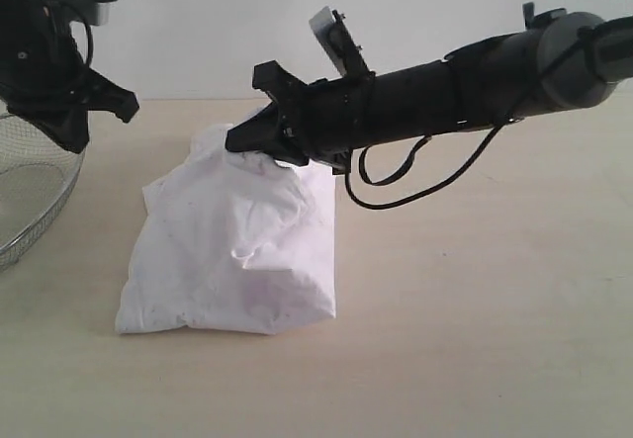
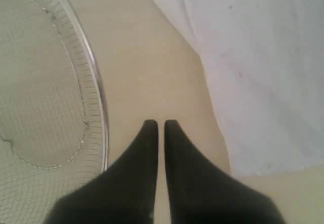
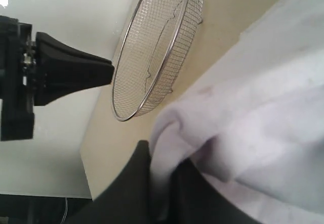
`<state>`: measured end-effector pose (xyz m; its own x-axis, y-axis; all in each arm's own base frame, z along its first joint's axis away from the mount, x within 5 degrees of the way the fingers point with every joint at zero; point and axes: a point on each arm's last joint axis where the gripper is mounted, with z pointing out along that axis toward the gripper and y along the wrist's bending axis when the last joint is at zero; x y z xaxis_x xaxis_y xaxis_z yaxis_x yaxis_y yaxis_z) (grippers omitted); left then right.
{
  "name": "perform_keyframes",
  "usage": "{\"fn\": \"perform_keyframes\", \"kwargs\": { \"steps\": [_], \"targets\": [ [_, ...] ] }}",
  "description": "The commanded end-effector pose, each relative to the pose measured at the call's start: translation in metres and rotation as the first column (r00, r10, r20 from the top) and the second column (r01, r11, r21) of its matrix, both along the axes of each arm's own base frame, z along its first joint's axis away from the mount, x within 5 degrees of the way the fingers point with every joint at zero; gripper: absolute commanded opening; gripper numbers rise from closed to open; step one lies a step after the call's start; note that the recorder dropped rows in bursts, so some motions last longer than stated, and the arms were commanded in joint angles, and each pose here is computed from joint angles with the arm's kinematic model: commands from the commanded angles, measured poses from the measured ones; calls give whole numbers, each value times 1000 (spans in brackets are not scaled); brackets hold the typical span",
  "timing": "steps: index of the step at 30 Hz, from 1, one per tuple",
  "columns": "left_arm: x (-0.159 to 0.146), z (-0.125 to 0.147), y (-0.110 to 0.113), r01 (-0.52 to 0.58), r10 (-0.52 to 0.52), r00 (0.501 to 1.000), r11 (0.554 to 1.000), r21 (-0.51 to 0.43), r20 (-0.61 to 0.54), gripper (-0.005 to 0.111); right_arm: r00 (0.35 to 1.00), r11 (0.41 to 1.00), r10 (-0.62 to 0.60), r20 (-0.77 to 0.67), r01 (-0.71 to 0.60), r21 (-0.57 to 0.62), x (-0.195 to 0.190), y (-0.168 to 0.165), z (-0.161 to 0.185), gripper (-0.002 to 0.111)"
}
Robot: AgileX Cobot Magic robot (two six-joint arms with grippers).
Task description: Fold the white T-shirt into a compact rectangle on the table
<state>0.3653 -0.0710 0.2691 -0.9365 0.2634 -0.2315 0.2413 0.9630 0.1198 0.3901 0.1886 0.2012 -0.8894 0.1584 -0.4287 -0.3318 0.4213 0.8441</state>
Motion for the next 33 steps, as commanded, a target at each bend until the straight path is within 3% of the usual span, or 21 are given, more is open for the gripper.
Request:
{"fn": "perform_keyframes", "kwargs": {
  "steps": [1, 13, 19, 22, 25, 26, 27, 28, 33],
  "targets": [
    [-6, 18, 14, -45, 45, 998, 999, -17, 44, 4, 1000, 1000, 19, 17, -19, -9, 1, 23, 1, 0],
    [-9, 20, 12, -30, 32, 999, 998, -57, 32, 4, 999, 997, 44, 17, -42, -65, -3, 79, -19, 0],
    [-10, 20, 11, -32, 33, 999, 998, -60, 23, 4, 1000, 992, -2, -7, 1, -124, -4, 89, -41, 0],
    [-12, 14, 12, -33, 33, 999, 998, -60, 11, 4, 999, 995, 9, -49, -14, -100, -5, 91, -51, 15],
    [-15, 6, 12, -33, 33, 999, 998, -56, -10, 4, 998, 995, 25, -64, -30, -90, -6, 92, -55, 53],
    [-15, 4, 12, -33, 32, 999, 998, -56, -10, 4, 997, 995, 36, -63, -41, -85, -7, 93, -55, 71],
    [-15, 2, 12, -33, 33, 999, 998, -61, -9, 4, 997, 996, 50, -65, -55, -74, -8, 94, -54, 77],
    [-16, 1, 11, -34, 34, 999, 997, -66, -10, 4, 995, 995, 76, -57, -79, -55, -9, 95, -50, 78],
    [-16, 2, 8, -11, 10, 1000, 995, -100, -13, 4, 990, 990, 139, -28, -140, -11, -11, 99, -39, 58]
  ]
}}
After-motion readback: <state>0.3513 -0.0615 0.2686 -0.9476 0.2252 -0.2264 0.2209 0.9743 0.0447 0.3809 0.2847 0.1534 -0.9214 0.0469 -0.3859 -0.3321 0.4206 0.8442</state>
